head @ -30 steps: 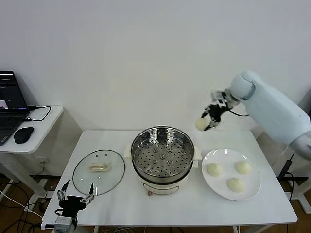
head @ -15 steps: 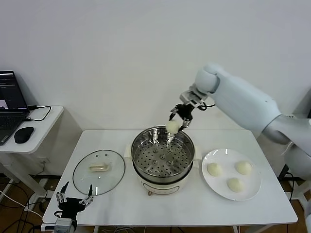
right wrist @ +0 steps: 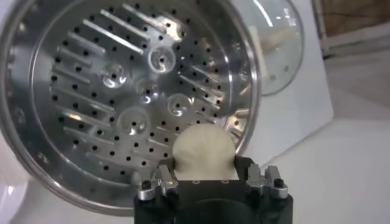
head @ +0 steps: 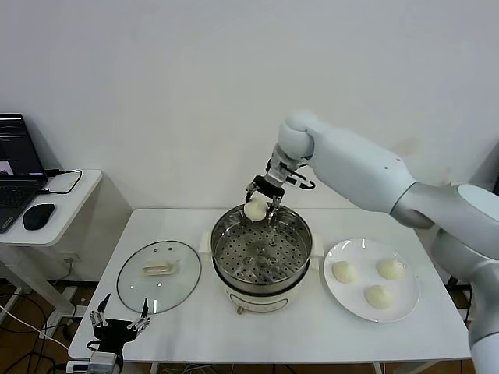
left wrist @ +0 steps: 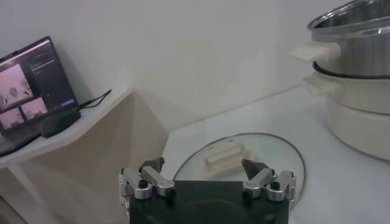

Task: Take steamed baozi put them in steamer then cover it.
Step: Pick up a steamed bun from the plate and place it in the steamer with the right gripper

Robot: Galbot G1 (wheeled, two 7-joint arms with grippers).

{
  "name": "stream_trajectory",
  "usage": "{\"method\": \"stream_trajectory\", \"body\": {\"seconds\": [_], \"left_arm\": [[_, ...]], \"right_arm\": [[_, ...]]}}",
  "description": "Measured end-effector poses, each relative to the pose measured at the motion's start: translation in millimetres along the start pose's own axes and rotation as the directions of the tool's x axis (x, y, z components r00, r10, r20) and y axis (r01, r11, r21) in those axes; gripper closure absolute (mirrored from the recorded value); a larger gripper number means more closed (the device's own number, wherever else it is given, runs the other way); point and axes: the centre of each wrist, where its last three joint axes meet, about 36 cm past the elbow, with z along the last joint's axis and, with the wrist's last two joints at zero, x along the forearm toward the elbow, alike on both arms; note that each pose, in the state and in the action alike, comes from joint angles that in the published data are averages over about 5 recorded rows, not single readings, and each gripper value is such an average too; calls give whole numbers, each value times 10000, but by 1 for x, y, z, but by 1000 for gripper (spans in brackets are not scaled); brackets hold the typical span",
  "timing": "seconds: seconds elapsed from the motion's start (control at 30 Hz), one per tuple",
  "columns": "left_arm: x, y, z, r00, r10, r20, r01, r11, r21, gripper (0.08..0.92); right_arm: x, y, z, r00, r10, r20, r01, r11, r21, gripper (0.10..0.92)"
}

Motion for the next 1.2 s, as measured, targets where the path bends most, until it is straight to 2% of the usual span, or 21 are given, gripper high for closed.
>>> {"method": "stream_trajectory", "body": {"seconds": [0.47, 1.0, 1.1, 1.2], "left_arm": [[-3, -4, 6, 9998, 98, -157, -97, 9999, 84, 177], [-7, -7, 11, 9995, 159, -274, -156, 9998, 117, 177], [-7, -8, 12, 9994, 173, -296, -169, 9998, 121, 177], [-7, -8, 13, 9993, 179, -317, -175, 9998, 123, 177]], "right_arm": [[-32, 2, -8, 9988, -469, -171, 479, 9966, 666, 410], [-59, 7, -11, 9986, -402, -347, 421, 9976, 554, 409], [-63, 9, -11, 9988, -358, -329, 373, 9983, 456, 404], [-65, 11, -11, 9990, -310, -323, 322, 9988, 359, 362]]}}
